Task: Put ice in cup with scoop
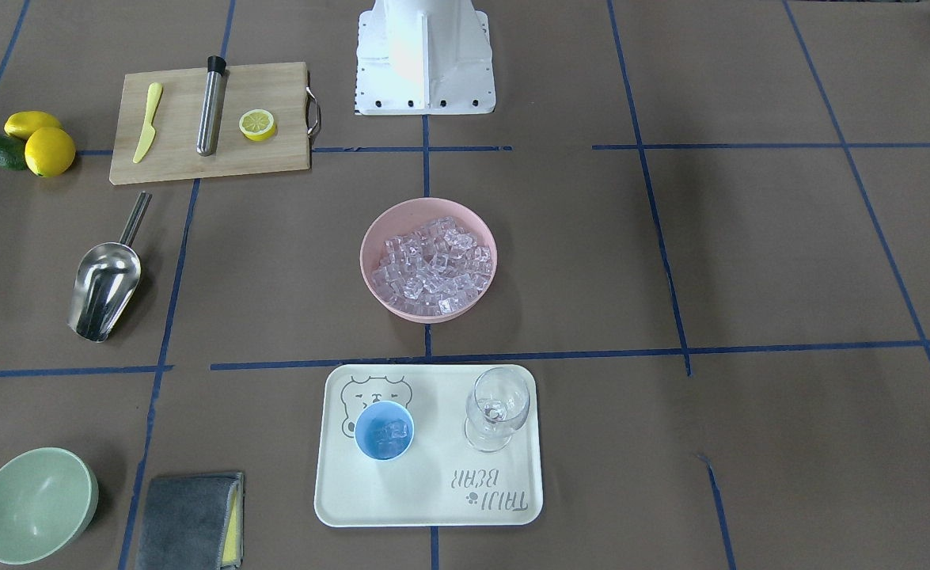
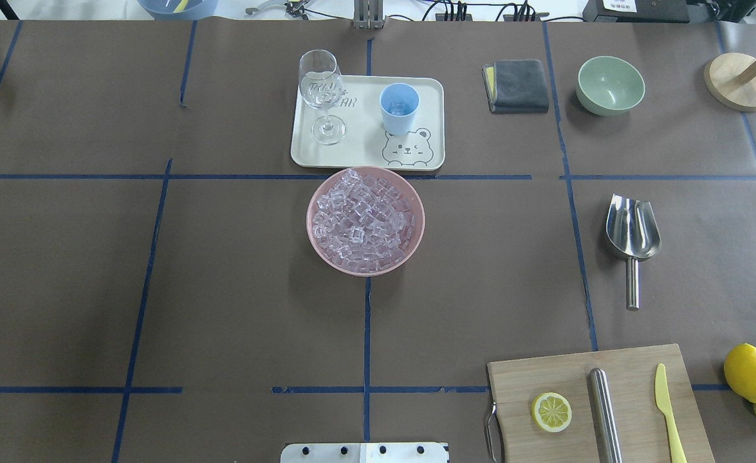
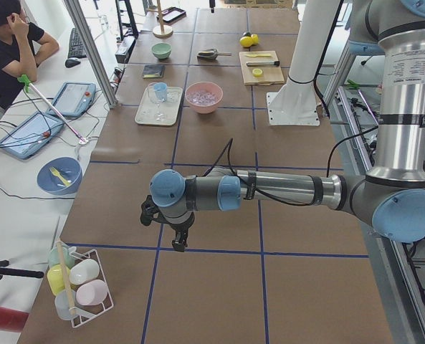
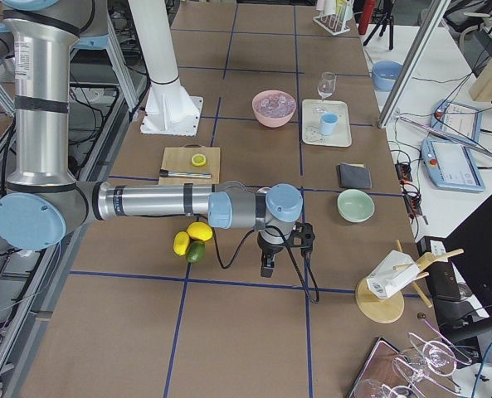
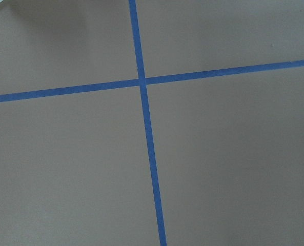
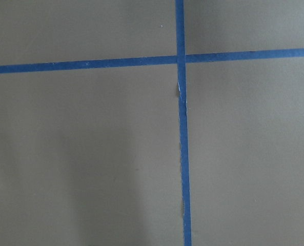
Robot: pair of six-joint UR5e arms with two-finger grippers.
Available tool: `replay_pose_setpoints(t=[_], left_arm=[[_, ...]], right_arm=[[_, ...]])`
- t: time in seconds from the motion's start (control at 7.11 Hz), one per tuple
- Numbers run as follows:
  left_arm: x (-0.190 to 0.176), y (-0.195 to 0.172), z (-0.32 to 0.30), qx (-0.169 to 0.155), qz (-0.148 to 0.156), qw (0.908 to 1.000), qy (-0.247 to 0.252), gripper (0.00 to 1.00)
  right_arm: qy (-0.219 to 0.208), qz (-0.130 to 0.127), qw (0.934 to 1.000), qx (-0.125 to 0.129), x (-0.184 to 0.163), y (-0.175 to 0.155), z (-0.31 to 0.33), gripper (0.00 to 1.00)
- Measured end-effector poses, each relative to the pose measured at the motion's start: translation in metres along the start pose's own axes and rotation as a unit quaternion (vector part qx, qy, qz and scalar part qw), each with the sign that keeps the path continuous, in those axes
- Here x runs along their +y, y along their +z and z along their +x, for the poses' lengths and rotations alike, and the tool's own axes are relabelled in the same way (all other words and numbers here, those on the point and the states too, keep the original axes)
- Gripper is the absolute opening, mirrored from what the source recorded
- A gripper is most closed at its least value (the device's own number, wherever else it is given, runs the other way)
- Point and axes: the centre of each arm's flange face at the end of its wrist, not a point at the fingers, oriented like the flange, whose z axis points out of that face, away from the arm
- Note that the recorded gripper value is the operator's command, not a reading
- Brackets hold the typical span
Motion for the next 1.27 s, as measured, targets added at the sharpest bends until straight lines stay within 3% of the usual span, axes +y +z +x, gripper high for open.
replay_pose_setpoints(t=[0.56, 0.98, 1.27], left_arm=[[0.0, 0.0011, -0.0019, -0.005, 0.001, 1.0, 0.001, 1.0], [-0.0011, -0.0005, -0.0096, -0.05, 0.003, 0.9987, 0.009, 1.0], [-0.0049, -0.0028, -0.0081, -0.056, 0.006, 0.9983, 0.012, 1.0]], right_arm=[[-0.002, 0.001, 1.0, 0.0, -0.0007, -0.0009, -0.001, 1.0], [-0.003, 0.003, 1.0, 0.0, -0.002, -0.0021, -0.0023, 1.0], [-0.002, 0.002, 1.0, 0.0, -0.0017, -0.0018, -0.0022, 1.0]])
